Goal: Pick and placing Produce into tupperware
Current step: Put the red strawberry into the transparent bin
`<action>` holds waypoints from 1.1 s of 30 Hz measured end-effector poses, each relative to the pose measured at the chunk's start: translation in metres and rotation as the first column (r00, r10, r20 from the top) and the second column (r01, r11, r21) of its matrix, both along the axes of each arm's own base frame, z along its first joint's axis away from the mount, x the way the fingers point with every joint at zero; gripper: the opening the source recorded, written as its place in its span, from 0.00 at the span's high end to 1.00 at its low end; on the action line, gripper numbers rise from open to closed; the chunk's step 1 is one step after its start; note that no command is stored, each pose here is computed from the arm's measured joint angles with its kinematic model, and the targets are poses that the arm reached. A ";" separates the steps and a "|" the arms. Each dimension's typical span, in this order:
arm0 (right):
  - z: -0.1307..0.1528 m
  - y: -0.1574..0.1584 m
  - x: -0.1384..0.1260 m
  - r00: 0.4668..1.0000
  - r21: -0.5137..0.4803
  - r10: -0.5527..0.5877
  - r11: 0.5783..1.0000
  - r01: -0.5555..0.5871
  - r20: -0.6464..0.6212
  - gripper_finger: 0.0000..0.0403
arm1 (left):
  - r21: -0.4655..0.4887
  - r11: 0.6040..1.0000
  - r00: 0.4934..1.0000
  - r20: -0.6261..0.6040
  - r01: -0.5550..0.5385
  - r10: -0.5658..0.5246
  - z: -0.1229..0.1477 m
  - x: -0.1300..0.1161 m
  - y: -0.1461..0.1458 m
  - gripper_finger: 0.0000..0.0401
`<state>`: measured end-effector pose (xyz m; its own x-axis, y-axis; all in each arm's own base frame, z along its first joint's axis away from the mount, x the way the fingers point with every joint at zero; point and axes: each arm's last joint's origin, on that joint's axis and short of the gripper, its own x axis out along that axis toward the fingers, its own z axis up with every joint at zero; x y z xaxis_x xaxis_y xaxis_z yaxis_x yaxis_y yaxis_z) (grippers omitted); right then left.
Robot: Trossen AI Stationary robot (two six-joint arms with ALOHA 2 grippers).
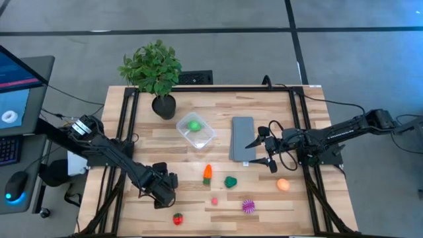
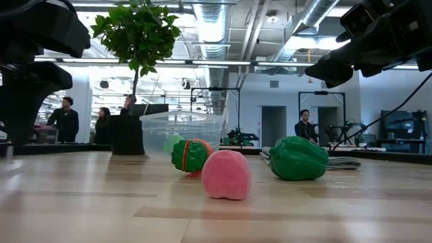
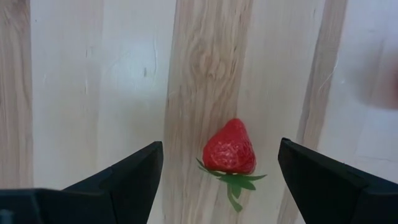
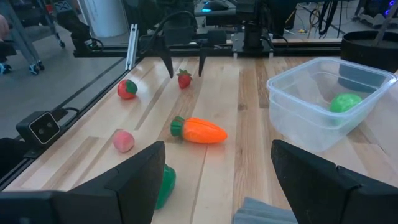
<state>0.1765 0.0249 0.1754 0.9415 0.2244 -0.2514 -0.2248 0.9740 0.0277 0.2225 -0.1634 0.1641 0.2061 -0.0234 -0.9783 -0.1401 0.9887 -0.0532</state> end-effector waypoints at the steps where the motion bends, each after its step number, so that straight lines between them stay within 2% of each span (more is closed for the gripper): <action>1: 0.000 0.000 0.000 1.000 0.000 0.000 1.000 0.000 0.000 0.21 | -0.003 1.000 1.000 -0.010 0.001 -0.002 -0.002 0.000 -0.001 0.24; 7: 0.000 0.000 0.000 1.000 0.000 0.000 1.000 0.000 0.000 0.21 | -0.012 1.000 0.994 -0.112 0.019 -0.020 -0.023 0.003 -0.005 0.24; 33: 0.000 0.000 0.000 1.000 0.000 0.000 1.000 0.000 0.000 0.21 | 0.022 1.000 0.994 -0.105 0.009 -0.007 -0.020 0.006 0.002 0.24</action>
<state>0.1765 0.0249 0.1754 0.9414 0.2244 -0.2518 -0.2248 0.9740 0.0277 0.2284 -0.1610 0.1438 0.1019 -0.0027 -0.9948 -0.1359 0.9906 -0.0166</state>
